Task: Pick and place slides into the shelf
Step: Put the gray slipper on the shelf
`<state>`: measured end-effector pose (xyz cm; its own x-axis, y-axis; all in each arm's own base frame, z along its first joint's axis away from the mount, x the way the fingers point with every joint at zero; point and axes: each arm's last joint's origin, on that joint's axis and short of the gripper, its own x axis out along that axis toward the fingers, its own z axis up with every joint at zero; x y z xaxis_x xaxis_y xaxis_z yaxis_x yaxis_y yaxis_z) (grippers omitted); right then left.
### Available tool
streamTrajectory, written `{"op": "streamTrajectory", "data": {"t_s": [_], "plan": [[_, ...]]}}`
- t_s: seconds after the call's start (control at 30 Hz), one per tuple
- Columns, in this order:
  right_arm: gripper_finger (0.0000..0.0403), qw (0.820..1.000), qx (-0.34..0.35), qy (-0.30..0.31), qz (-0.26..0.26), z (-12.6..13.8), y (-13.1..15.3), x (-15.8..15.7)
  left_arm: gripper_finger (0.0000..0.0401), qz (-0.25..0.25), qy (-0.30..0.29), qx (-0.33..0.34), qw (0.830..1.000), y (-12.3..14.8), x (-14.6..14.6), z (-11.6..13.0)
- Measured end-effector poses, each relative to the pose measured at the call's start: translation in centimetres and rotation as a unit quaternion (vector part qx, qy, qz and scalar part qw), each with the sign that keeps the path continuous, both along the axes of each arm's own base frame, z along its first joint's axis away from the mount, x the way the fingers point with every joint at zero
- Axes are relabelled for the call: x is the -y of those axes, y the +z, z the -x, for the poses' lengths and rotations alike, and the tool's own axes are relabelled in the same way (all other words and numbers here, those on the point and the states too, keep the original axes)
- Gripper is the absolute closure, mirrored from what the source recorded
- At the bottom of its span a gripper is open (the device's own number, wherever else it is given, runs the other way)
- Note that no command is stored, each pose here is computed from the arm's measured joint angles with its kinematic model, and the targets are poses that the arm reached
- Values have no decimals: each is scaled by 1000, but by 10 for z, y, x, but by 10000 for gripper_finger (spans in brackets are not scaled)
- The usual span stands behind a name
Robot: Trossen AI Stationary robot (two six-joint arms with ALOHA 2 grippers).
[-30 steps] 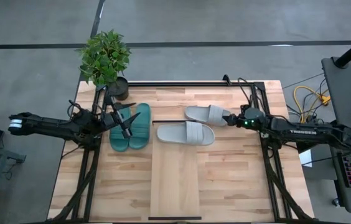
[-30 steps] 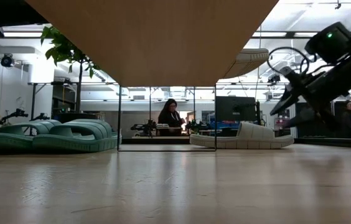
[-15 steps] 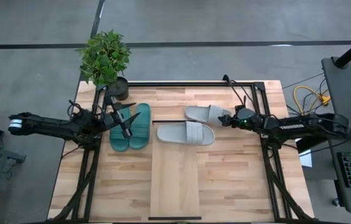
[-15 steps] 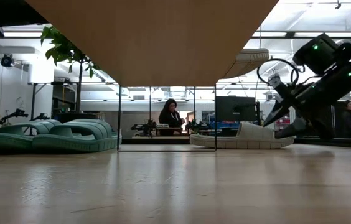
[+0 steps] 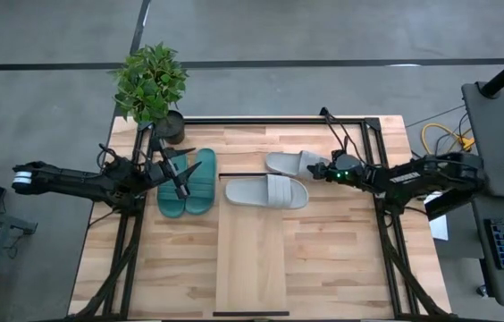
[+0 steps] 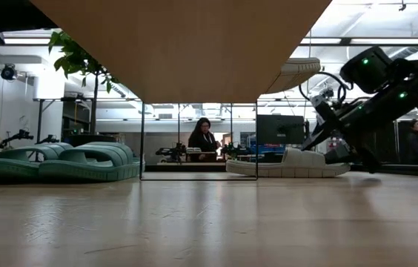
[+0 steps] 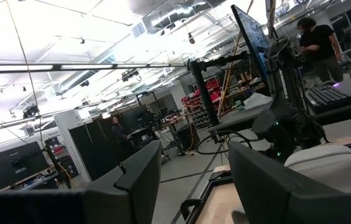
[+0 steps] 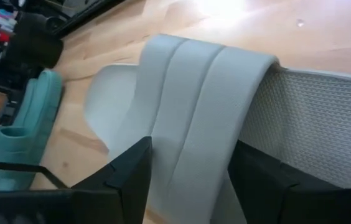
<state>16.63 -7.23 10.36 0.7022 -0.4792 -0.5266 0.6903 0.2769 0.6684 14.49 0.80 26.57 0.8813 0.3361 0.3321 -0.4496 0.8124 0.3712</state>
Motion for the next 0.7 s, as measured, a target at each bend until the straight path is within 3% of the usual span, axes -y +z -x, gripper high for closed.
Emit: {"op": "streamTrajectory", "data": {"t_s": [0.2, 0.47, 0.7], "plan": [[263, 1000, 7, -6, 3, -5, -8, 2, 228, 0, 0, 0, 1000, 0, 0, 0], [383, 1000, -3, 15, 17, -5, -9, 2, 228, 0, 0, -2, 1000, -1, 0, 0], [392, 999, 12, 27, 33, -1, -1, 0, 228, 0, 0, -5, 1000, -3, 0, 0]]}}
